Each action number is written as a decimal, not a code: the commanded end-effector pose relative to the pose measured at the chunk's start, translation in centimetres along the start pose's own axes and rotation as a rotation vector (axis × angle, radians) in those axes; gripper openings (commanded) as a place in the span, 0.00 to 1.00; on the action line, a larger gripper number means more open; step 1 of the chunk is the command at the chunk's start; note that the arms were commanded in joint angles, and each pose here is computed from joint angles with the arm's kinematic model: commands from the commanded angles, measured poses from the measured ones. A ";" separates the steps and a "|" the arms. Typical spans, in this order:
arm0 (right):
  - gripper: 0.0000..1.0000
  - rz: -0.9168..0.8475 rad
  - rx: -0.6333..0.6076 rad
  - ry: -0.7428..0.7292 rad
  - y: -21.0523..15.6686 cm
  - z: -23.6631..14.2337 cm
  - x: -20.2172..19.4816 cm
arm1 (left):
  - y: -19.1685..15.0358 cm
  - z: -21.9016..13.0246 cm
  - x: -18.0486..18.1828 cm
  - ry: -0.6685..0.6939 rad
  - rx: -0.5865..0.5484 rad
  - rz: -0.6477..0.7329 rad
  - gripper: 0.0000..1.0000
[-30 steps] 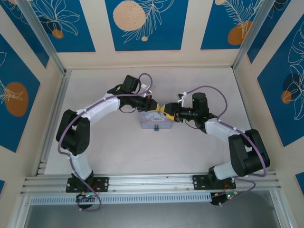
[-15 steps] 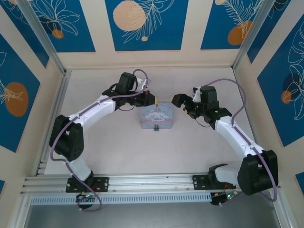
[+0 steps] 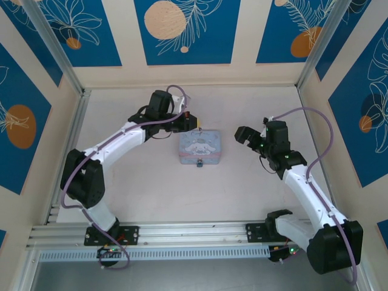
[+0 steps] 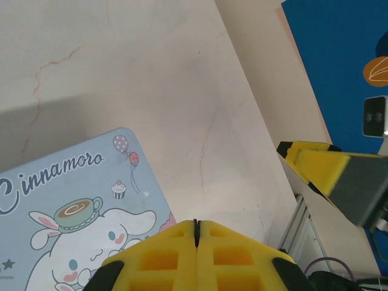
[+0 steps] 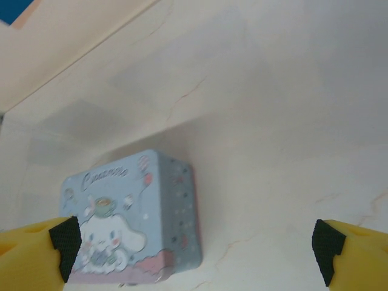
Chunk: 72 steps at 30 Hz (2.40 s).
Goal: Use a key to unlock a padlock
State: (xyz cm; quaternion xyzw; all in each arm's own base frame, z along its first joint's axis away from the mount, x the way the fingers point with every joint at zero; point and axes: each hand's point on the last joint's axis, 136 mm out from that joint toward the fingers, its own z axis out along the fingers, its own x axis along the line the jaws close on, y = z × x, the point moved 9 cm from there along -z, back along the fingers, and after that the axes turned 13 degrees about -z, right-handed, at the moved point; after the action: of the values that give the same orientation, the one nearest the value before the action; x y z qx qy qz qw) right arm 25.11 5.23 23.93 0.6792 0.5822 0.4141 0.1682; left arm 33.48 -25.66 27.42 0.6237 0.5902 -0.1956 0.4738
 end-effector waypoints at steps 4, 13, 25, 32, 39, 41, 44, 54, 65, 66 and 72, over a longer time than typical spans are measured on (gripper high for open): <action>1.00 0.029 0.020 0.234 0.2 0.4 0.7 | 0.4 -1.2 -1.6 -0.035 -0.071 0.030 0.00; 1.00 0.078 0.028 0.299 0.8 0.6 3.1 | 0.5 -1.8 -1.7 -0.036 -0.119 0.027 0.00; 0.71 0.302 0.087 0.727 2.8 4.5 6.7 | 0.2 -2.3 -0.9 -0.066 -0.234 -0.050 0.00; 0.51 0.318 0.120 0.845 3.4 6.5 9.5 | -0.1 -2.7 -0.2 -0.106 -0.312 -0.120 0.00; 0.38 0.305 0.155 0.914 3.2 8.0 11.8 | -0.3 -2.5 0.4 -0.155 -0.337 -0.186 0.00; 0.35 0.307 0.160 0.922 3.1 8.3 12.2 | -0.3 -2.5 0.5 -0.165 -0.344 -0.202 0.00; 0.34 0.311 0.170 0.935 2.9 8.8 12.6 | -0.4 -2.4 0.7 -0.180 -0.355 -0.222 0.00; 0.32 0.322 0.193 0.961 2.2 9.9 13.6 | -0.4 -2.7 0.8 -0.210 -0.394 -0.265 0.00; 0.30 0.340 0.203 1.000 1.8 10.5 14.2 | -0.5 -2.3 1.6 -0.242 -0.425 -0.318 0.00; 0.29 0.341 0.204 1.004 1.8 10.6 14.3 | -0.5 -2.3 1.6 -0.241 -0.426 -0.319 0.00; 0.26 0.346 0.207 1.017 1.7 10.8 14.5 | -0.5 -2.3 1.9 -0.239 -0.441 -0.332 0.00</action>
State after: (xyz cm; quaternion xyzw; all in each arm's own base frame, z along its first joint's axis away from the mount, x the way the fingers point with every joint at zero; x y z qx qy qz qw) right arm 33.83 20.37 22.72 0.5176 0.5057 0.6357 -0.2688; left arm 32.85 -23.04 25.80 0.3869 0.6654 -0.2126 0.6020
